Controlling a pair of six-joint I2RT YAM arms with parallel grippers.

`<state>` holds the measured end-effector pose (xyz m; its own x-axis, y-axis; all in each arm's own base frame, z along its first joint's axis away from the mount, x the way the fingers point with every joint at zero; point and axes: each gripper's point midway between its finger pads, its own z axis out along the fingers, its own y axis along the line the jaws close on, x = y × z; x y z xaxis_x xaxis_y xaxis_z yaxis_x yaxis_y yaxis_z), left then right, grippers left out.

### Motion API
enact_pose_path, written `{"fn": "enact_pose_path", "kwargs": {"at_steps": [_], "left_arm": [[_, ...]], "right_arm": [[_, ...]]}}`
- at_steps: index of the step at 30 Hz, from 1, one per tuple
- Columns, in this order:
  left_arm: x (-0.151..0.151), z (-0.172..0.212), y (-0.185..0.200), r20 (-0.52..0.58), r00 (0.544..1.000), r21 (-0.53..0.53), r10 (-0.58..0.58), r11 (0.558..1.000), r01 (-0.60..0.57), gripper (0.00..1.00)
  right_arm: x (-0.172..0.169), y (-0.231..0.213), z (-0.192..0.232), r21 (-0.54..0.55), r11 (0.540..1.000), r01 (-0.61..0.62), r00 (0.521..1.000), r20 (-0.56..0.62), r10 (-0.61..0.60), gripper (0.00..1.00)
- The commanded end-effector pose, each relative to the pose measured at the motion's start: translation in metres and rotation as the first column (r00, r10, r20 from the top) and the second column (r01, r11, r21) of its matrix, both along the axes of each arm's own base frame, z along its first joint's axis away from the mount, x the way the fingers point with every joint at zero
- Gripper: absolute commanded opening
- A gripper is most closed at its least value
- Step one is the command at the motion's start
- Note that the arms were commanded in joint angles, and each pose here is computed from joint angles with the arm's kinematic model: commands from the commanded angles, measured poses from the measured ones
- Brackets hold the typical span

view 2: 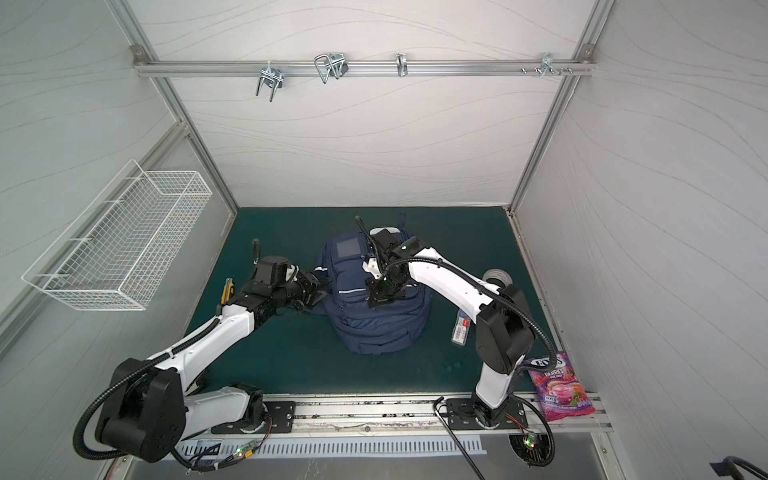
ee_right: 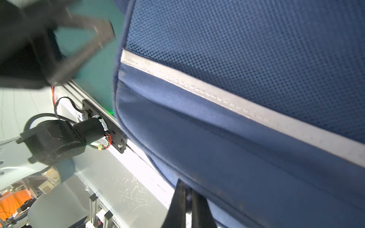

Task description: Pack the student bag

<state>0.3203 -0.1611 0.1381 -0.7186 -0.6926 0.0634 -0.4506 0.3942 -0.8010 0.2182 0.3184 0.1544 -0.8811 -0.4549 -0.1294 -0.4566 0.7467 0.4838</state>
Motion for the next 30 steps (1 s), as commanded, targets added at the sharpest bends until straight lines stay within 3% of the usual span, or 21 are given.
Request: {"fn": "enact_pose_path", "kwargs": {"at_steps": [1,7,12,14,19,24,30], "left_arm": [[0.021,0.006,-0.006,0.044,0.998,0.01,-0.033,0.999,0.033,0.49],[0.037,-0.002,-0.03,0.025,0.995,-0.05,-0.101,0.994,0.102,0.44],[0.03,-0.011,-0.03,-0.004,0.994,-0.037,-0.112,0.993,0.112,0.42],[0.031,-0.012,-0.032,-0.001,0.994,-0.054,-0.11,0.992,0.11,0.35],[0.041,0.002,-0.041,0.034,0.993,-0.139,-0.113,0.983,0.116,0.0],[0.044,0.025,-0.041,0.076,0.992,-0.149,-0.102,0.982,0.112,0.0],[0.032,0.029,-0.036,0.06,0.996,-0.137,-0.068,0.988,0.076,0.0]], "right_arm": [[-0.008,-0.004,0.007,-0.021,0.999,-0.026,0.999,0.02,0.026,0.0],[-0.008,0.003,0.007,-0.041,0.999,-0.031,0.999,0.028,0.032,0.0],[-0.006,0.007,0.01,-0.041,0.999,-0.024,0.999,0.031,0.026,0.0],[-0.007,0.009,0.01,-0.05,0.998,-0.03,0.999,0.034,0.032,0.0],[-0.013,0.017,0.008,-0.06,0.997,-0.045,0.998,0.033,0.047,0.0],[-0.024,0.044,0.009,-0.069,0.991,-0.111,0.991,0.071,0.116,0.0],[-0.023,0.1,0.024,0.021,0.984,-0.175,0.979,0.109,0.171,0.0]]}}
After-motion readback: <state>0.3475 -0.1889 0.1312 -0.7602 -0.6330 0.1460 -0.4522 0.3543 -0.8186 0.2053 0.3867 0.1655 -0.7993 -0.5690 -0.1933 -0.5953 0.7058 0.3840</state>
